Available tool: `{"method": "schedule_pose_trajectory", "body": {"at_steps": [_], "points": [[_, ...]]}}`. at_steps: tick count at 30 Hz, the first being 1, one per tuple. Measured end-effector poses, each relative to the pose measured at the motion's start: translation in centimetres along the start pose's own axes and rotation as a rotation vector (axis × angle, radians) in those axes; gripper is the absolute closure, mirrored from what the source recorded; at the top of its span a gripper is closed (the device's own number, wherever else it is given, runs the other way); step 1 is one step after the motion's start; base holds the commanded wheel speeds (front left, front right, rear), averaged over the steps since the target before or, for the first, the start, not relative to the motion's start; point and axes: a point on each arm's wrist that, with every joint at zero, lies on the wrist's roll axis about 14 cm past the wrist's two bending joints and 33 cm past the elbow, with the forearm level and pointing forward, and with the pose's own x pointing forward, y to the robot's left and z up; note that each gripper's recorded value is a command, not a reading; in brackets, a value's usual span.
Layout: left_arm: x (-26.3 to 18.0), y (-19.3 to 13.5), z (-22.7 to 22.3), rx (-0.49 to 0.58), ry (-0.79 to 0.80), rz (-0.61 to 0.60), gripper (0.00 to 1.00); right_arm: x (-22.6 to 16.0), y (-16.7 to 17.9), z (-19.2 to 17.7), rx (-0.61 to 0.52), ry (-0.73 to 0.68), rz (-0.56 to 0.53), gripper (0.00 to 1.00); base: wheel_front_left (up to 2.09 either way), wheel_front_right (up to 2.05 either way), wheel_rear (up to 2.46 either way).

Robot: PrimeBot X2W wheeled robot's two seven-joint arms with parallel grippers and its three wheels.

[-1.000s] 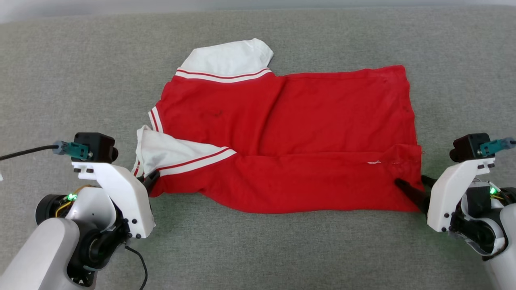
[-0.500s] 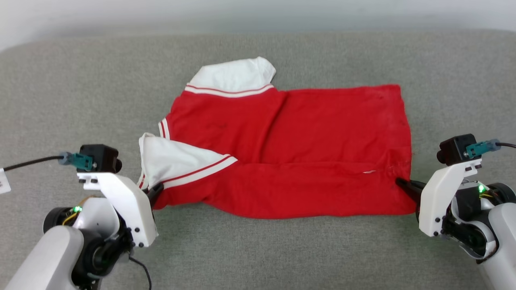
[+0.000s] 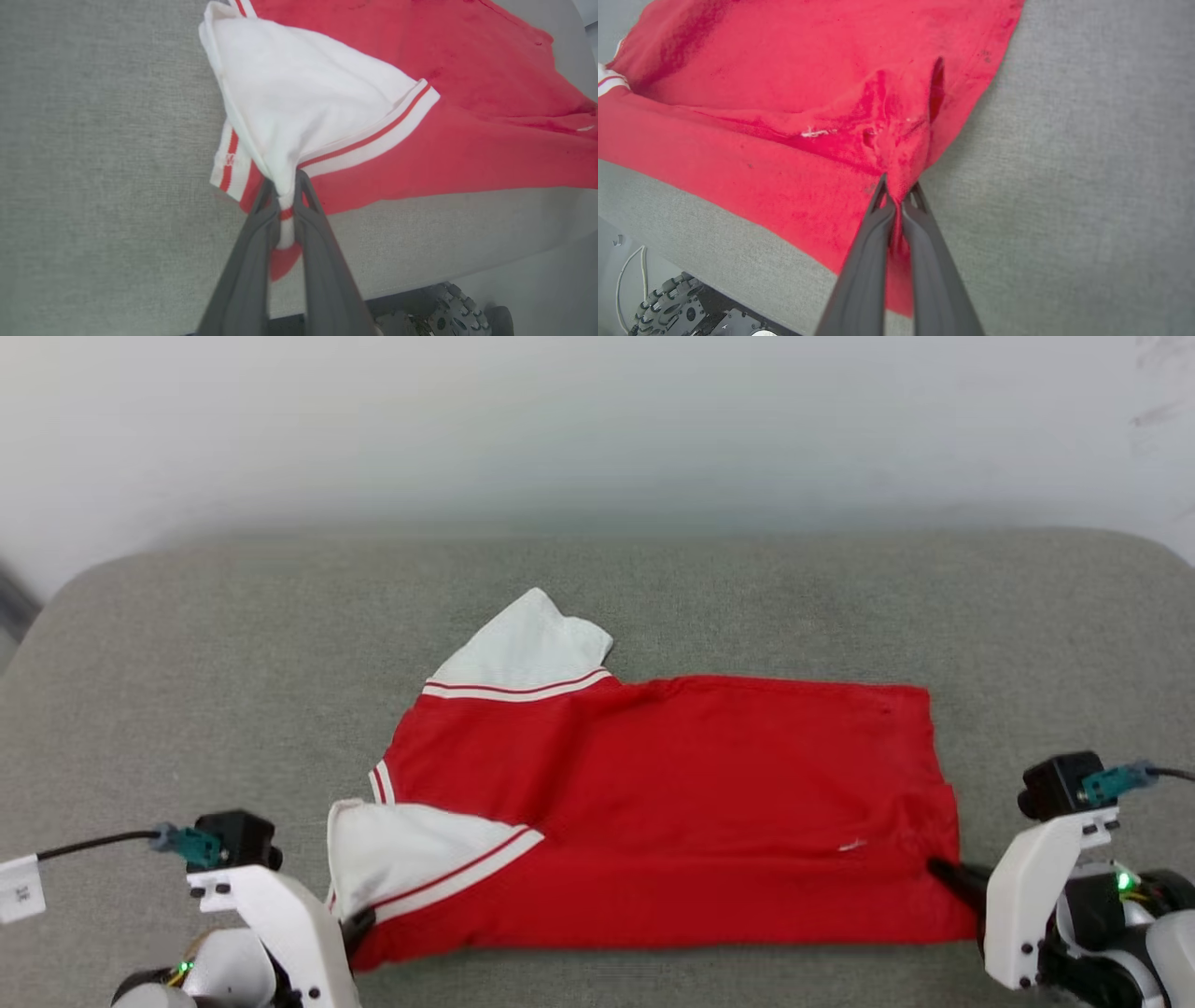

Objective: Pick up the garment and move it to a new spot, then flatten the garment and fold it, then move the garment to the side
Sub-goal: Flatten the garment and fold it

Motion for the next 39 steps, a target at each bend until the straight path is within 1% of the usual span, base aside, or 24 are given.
{"method": "schedule_pose_trajectory", "body": {"at_steps": [6,7,8,9,12,14,18,21,23,27,31,34,39], "points": [[0.7,0.2,-3.5,-0.069,0.099,-0.005,1.0,-0.1,-0.1,-4.3,0.083,0.092,-0.013,1.0,0.0,0.0,0.0],[0.9,0.2,-3.6,-0.078,0.098,-0.007,1.0,0.0,-0.1,-4.8,0.091,0.1,-0.014,0.84,0.0,0.0,0.0],[1.2,0.1,-3.8,-0.086,0.103,-0.011,0.79,0.1,-0.1,-5.1,0.097,0.097,-0.018,0.36,0.0,0.0,0.0],[1.4,0.1,-4.0,-0.084,0.106,-0.01,0.0,0.2,-0.1,-4.9,0.104,0.076,-0.019,0.0,0.0,0.0,0.0],[2.1,0.0,-2.5,-0.066,0.049,-0.015,0.0,0.1,-0.2,-3.5,0.085,-0.023,-0.033,0.0,0.0,0.0,0.0],[2.4,-0.5,-0.9,-0.047,-0.009,-0.024,0.0,-0.2,-0.2,-1.7,0.06,-0.125,-0.041,0.0,0.0,0.0,0.0],[2.6,-0.6,2.9,0.003,-0.161,-0.006,0.0,-1.7,-0.7,1.7,0.001,-0.329,-0.076,0.0,0.0,0.0,0.0],[2.7,-1.6,5.6,0.034,-0.269,-0.015,0.0,-3.2,-1.4,4.0,-0.038,-0.461,-0.117,0.0,0.0,0.0,0.0],[2.8,-2.5,7.4,0.055,-0.339,-0.026,0.0,-4.2,-1.6,5.5,-0.043,-0.547,-0.137,0.0,0.0,0.0,0.0],[3.2,-3.8,11.8,0.099,-0.489,-0.035,0.0,-5.5,-1.6,8.4,-0.066,-0.677,-0.159,0.0,0.0,0.0,0.0],[5.2,-4.9,15.1,0.141,-0.552,-0.049,0.0,-6.1,-1.6,11.0,-0.077,-0.774,-0.166,0.0,0.0,0.0,0.0],[7.3,-5.5,17.6,0.156,-0.567,-0.065,0.0,-6.0,-1.9,12.5,-0.077,-0.82,-0.175,0.0,0.0,0.0,0.0],[12.2,-6.0,20.2,0.191,-0.487,-0.096,0.0,-4.6,-3.2,12.8,-0.065,-0.819,-0.209,0.0,0.0,0.0,0.0]]}}
